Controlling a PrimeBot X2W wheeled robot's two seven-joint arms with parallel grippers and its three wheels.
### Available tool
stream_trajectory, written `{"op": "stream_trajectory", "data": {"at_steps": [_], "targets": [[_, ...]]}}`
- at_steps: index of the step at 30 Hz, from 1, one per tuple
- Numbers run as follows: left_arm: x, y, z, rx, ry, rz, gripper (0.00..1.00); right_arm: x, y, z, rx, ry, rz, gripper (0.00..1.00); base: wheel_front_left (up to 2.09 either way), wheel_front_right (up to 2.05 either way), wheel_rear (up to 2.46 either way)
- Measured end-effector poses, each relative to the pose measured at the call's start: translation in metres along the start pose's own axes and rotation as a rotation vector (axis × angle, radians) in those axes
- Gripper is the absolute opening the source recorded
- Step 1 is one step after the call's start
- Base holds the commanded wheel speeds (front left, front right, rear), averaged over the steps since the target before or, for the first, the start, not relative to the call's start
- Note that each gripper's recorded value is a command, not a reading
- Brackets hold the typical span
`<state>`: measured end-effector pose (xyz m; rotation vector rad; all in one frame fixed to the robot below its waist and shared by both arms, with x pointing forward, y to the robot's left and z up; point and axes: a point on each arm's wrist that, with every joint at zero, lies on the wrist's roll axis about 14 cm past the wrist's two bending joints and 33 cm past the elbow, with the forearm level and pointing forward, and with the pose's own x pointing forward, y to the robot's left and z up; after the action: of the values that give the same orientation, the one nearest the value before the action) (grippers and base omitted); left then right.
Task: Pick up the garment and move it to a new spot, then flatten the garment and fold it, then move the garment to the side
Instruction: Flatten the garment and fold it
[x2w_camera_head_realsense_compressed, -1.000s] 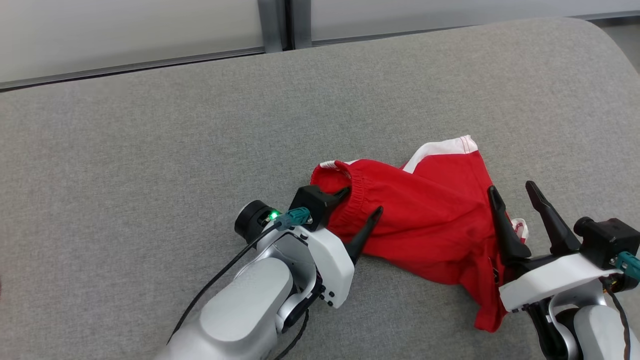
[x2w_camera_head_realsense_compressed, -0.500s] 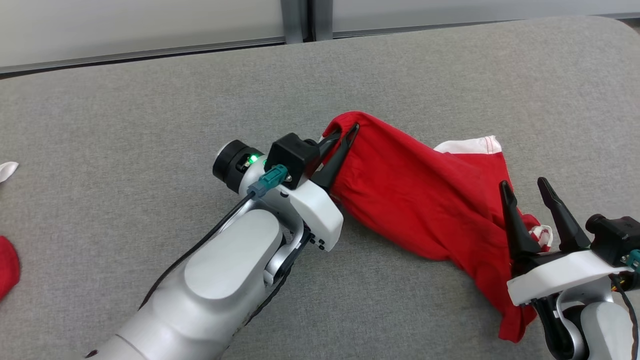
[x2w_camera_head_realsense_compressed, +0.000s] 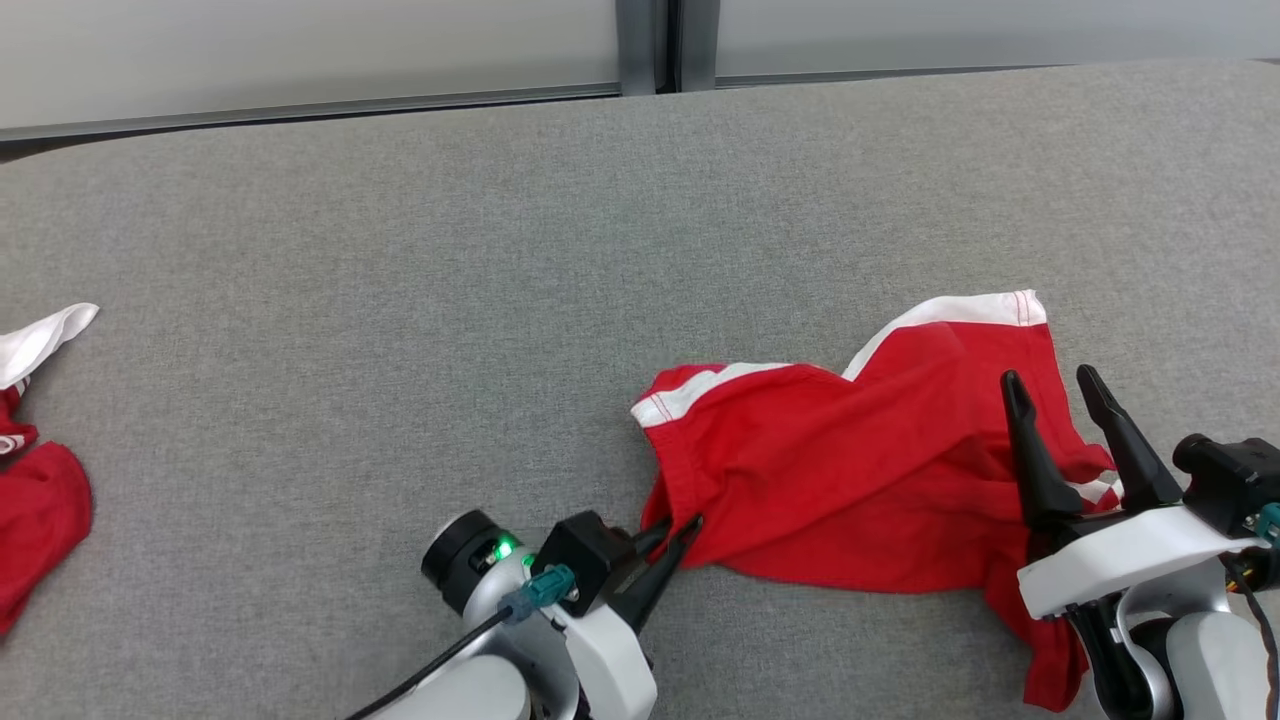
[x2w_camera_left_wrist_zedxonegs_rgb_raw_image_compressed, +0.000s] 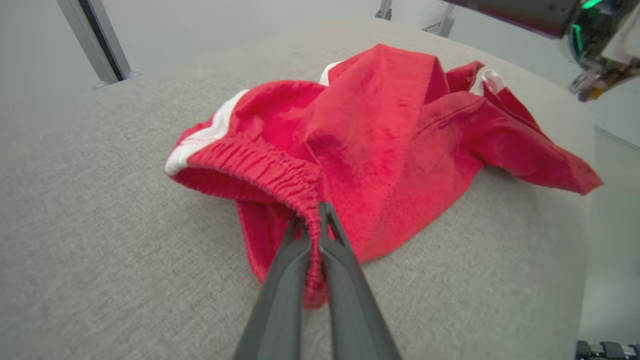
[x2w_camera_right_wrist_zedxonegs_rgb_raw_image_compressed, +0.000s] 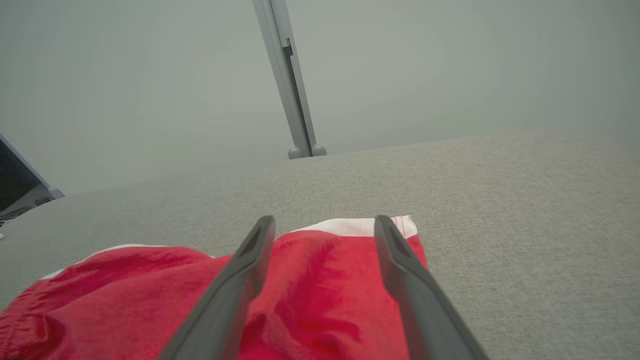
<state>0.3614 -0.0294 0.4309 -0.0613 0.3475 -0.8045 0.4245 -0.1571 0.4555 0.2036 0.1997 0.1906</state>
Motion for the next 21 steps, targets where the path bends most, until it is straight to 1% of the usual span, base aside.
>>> {"op": "stream_trajectory", "data": {"at_steps": [2,5,8,10,15,16,17,21], "targets": [[-0.008,-0.001,-0.013,-0.007,0.046,0.005,0.00,0.000,0.001,-0.001,0.000,0.004,0.003,1.00,0.00,0.00,0.00],[-0.020,-0.005,-0.036,-0.049,0.116,0.015,0.00,-0.001,0.004,0.000,-0.001,0.006,0.009,1.00,0.00,0.00,0.00],[-0.026,-0.006,-0.048,-0.069,0.151,0.030,0.00,-0.002,0.003,0.001,-0.002,0.004,0.008,1.00,0.00,0.00,0.00],[-0.033,0.000,-0.058,-0.084,0.178,0.063,0.00,-0.004,0.003,0.002,-0.003,0.002,0.006,1.00,0.00,0.00,0.00],[-0.042,0.019,-0.069,-0.079,0.199,0.140,0.00,-0.007,0.002,0.001,-0.002,0.007,0.002,1.00,0.00,0.00,0.00],[-0.043,0.022,-0.069,-0.083,0.195,0.156,0.78,-0.008,0.002,0.001,-0.003,0.007,0.002,1.00,0.00,0.00,0.00],[-0.044,0.025,-0.068,-0.093,0.186,0.175,1.00,-0.008,0.003,0.002,-0.004,0.007,0.003,1.00,0.00,0.00,0.00],[-0.044,0.040,-0.054,-0.117,0.105,0.247,1.00,-0.011,0.002,0.007,-0.009,-0.008,0.000,1.00,0.00,0.00,0.00]]}}
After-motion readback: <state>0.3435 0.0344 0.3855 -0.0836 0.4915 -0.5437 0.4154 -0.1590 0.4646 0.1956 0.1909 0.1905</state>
